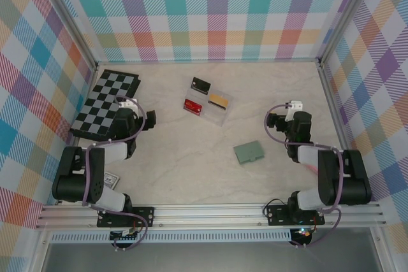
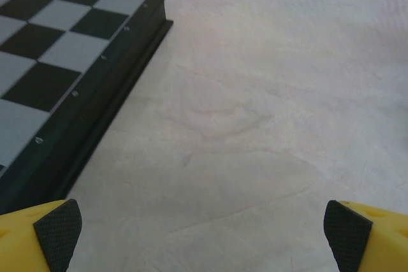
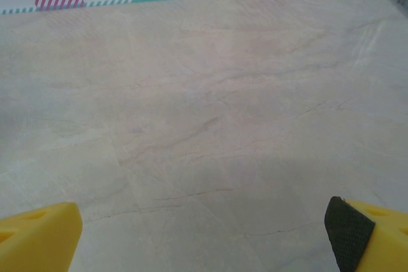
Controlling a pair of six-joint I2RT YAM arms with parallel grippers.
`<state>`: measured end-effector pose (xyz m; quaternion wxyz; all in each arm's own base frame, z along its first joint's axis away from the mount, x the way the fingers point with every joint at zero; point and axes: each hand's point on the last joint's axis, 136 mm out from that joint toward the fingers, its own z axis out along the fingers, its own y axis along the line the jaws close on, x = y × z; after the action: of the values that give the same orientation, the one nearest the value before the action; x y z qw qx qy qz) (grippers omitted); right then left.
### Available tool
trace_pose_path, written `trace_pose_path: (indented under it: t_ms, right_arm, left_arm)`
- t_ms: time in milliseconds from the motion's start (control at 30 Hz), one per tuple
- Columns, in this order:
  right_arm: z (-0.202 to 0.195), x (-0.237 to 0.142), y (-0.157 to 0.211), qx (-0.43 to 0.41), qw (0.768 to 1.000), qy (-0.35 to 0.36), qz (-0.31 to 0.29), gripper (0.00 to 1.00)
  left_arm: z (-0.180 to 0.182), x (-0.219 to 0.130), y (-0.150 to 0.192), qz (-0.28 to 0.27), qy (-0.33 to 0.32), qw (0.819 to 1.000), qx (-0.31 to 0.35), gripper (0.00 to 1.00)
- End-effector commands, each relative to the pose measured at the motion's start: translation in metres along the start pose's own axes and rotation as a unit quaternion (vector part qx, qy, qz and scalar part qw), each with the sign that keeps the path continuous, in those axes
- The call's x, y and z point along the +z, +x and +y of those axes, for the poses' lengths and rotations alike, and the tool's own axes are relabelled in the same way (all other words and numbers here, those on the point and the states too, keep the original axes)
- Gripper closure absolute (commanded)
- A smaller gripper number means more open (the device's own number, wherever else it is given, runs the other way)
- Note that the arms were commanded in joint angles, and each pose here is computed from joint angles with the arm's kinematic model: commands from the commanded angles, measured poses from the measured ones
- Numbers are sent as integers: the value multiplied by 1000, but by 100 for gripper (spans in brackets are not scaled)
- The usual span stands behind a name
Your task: Take the credit cards out of the card holder
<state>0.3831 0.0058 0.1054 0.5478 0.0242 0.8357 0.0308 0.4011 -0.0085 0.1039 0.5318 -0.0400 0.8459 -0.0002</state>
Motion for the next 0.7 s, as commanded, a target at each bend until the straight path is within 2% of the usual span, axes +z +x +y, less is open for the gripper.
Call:
trace_pose_path:
  t_ms: [0, 200, 333, 400, 533, 667]
  right_arm:
    - [-15, -13, -19, 32, 998, 49, 12, 0]
    - [-18, -51, -37, 150, 981, 85, 85, 0]
    - [-9, -71, -39, 192, 969, 79, 136, 0]
    - [-4, -79, -31, 225, 955, 80, 175, 0]
    - [29, -88, -6, 275, 925, 20, 261, 0]
    - [62, -101, 23, 279, 901, -25, 332, 0]
  left_arm:
    - [7, -10, -15, 8, -28, 999, -18, 0]
    - [8, -32, -52, 7, -41, 995, -93, 0]
    - [-3, -47, -72, 36, -24, 991, -127, 0]
    - [-11, -54, -81, 48, -4, 987, -152, 0]
    - [-22, -67, -90, 52, 28, 981, -186, 0]
    - [-29, -78, -91, 63, 50, 977, -199, 0]
